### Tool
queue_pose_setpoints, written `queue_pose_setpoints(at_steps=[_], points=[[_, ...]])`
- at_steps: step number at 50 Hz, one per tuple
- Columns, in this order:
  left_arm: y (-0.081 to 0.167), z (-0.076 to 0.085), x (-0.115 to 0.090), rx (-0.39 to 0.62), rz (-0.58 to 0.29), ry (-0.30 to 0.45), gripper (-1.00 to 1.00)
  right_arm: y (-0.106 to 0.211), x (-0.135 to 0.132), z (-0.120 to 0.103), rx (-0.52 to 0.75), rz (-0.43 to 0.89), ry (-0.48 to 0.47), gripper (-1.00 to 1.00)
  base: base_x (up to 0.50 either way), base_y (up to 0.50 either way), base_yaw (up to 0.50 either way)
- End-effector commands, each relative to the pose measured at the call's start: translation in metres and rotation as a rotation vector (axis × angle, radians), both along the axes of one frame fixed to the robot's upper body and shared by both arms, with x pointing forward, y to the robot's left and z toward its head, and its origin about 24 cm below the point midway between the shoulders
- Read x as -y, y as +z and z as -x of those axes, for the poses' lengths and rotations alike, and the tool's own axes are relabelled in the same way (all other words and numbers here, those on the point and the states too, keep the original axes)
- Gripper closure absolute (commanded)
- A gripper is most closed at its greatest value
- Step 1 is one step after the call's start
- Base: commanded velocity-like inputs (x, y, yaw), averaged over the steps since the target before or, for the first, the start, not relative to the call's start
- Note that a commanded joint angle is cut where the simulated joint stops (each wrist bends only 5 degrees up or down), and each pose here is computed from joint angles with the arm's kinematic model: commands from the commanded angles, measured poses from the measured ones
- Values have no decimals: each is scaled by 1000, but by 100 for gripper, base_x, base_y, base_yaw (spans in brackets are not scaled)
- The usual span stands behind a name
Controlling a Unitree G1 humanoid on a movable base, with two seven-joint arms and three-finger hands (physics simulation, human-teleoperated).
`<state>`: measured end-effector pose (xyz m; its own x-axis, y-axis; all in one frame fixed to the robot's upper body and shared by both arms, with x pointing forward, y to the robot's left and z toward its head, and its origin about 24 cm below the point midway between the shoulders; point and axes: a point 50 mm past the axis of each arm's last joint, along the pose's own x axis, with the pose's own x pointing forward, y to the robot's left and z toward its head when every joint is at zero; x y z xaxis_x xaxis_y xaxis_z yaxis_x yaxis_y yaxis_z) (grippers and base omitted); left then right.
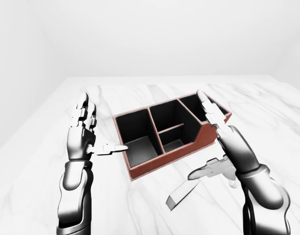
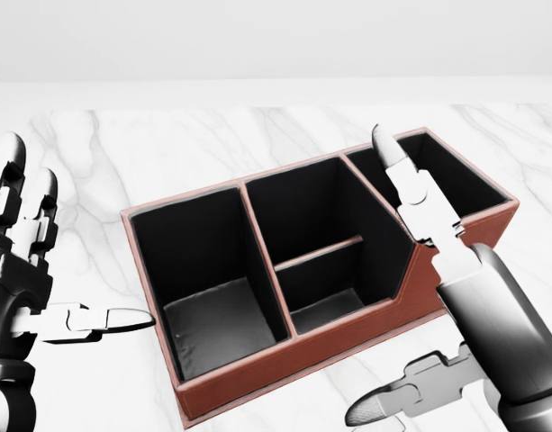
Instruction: Pick up the book and place it in the front compartment of the caddy.
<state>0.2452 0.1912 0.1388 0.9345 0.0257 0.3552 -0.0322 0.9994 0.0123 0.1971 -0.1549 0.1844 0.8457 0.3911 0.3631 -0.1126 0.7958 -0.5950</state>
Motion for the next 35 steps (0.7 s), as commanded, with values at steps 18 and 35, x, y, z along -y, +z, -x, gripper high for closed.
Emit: queue_pose_setpoints(at_steps=[18,35], points=[[-2,-1,0,-10,-1,-1,-96,7,-10,18,6,159,34,-100,0,0,0],[-1,-1,-1,-5,-1,2,-96,-5,-10,18,-69,181,26,-100,0,0,0]])
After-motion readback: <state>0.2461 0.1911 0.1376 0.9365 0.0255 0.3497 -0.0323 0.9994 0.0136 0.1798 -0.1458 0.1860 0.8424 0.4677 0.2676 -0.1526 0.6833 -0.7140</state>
